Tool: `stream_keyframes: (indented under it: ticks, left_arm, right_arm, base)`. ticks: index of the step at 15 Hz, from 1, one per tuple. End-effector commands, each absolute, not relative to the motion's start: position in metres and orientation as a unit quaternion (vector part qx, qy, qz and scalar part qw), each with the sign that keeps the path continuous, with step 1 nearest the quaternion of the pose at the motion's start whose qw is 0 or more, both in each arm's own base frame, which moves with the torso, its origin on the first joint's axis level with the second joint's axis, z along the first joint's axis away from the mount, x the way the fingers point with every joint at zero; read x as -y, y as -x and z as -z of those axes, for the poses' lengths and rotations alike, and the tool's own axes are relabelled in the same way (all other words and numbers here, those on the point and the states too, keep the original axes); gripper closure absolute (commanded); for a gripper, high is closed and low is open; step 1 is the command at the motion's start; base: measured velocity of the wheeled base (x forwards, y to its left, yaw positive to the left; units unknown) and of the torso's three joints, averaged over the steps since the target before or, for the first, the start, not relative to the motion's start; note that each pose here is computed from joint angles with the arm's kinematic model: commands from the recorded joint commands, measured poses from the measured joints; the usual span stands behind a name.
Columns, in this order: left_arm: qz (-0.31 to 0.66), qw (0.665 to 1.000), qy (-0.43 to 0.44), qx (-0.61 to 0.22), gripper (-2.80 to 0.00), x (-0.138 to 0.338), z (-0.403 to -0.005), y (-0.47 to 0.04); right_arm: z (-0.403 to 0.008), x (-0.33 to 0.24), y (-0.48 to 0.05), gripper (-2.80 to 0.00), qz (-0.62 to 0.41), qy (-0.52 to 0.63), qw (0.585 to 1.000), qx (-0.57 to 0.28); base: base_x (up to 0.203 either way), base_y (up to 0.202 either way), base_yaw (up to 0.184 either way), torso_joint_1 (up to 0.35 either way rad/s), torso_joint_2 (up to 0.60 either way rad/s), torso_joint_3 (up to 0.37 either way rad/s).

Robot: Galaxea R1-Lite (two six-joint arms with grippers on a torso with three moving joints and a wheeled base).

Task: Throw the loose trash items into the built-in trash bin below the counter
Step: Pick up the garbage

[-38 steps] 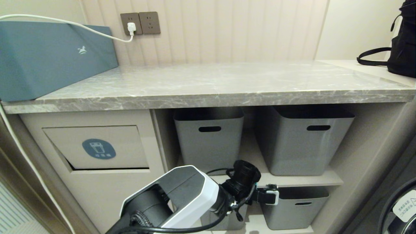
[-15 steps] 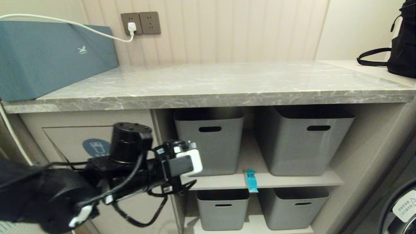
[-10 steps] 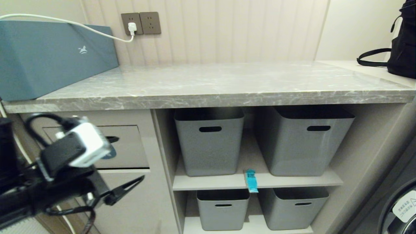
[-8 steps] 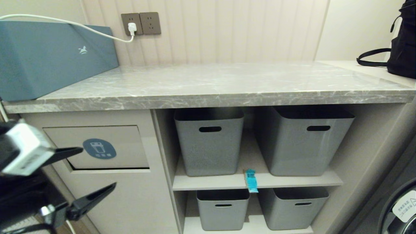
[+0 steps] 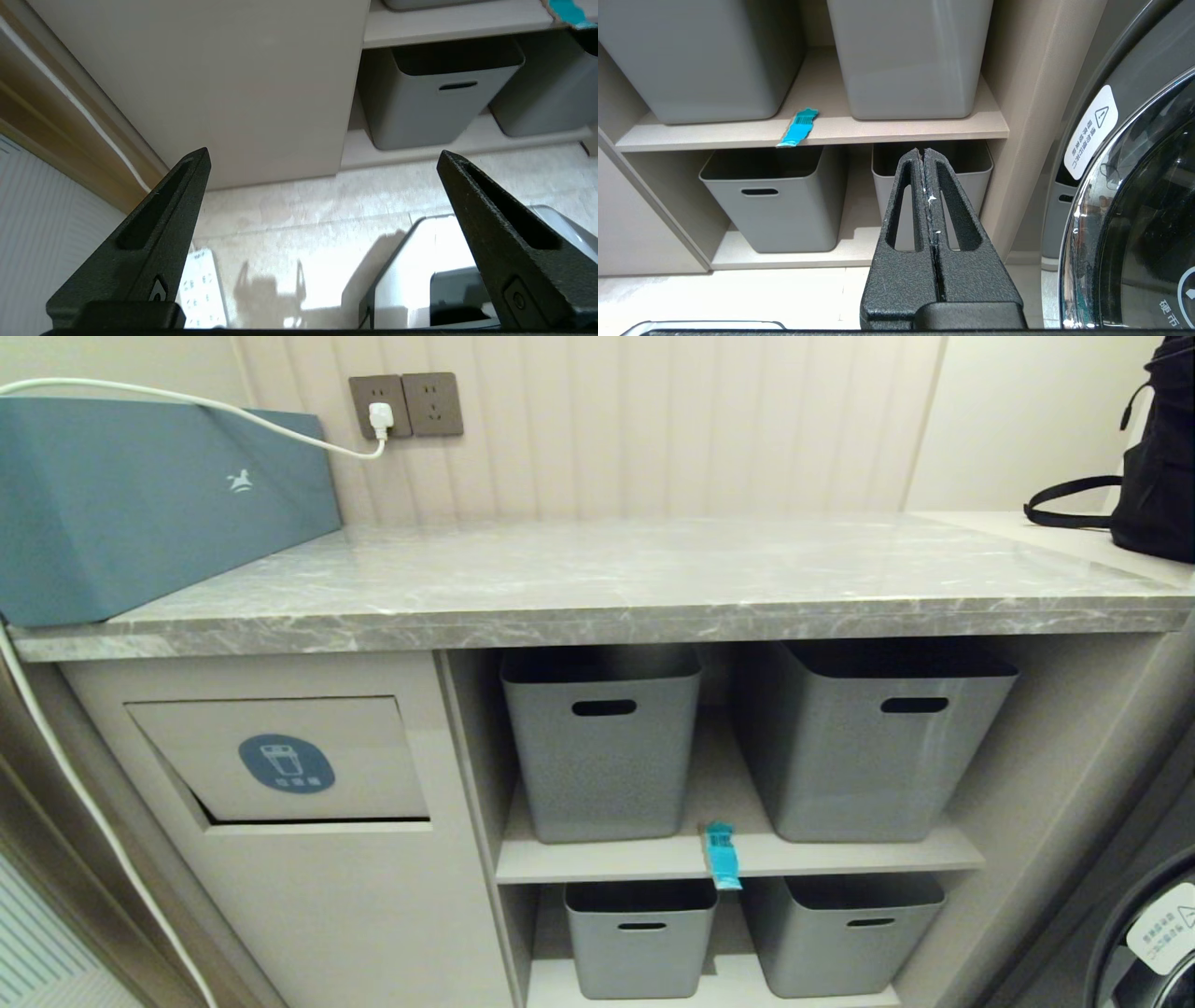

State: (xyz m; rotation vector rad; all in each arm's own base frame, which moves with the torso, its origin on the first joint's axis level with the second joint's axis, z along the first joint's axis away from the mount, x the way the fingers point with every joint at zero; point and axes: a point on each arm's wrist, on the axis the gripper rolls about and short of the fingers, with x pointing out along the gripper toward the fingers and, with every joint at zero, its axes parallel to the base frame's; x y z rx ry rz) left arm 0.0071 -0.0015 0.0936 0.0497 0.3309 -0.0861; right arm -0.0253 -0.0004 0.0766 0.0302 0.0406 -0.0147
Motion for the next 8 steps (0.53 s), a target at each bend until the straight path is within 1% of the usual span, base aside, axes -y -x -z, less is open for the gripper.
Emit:
stream_keyframes:
  ticks: [1,3,4,5,8]
  left_arm:
    - [0.036,0.995,-0.024,-0.088,-2.8,0.001,-0.08,0.009]
    - [0.021,1.0,-0.008,-0.016,-2.8,0.001,-0.077,0.02]
    - [0.011,1.0,0.007,0.001,-2.8,0.0,-0.076,0.023]
    - [-0.001,1.0,0.029,0.003,-2.8,0.0,-0.076,0.023]
    - [-0.003,1.0,0.031,0.002,-2.8,0.0,-0.076,0.023]
  right_arm:
    - [-0.077,0.0,0.025,0.0,0.007,-0.015,1.0,-0.021]
    - [-0.077,0.0,0.025,0.0,0.007,-0.015,1.0,-0.021]
    - [-0.077,0.0,0.025,0.0,0.007,-0.015,1.0,-0.021]
    - [-0.077,0.0,0.025,0.0,0.007,-0.015,1.0,-0.021]
    - [-0.077,0.0,0.025,0.0,0.007,-0.015,1.0,-0.021]
  base:
    - [0.0,0.0,0.0,0.0,0.0,0.0]
    - [0.0,0.0,0.0,0.0,0.0,0.0]
    - [0.0,0.0,0.0,0.0,0.0,0.0]
    - [0.0,0.0,0.0,0.0,0.0,0.0]
    - [0.0,0.0,0.0,0.0,0.0,0.0]
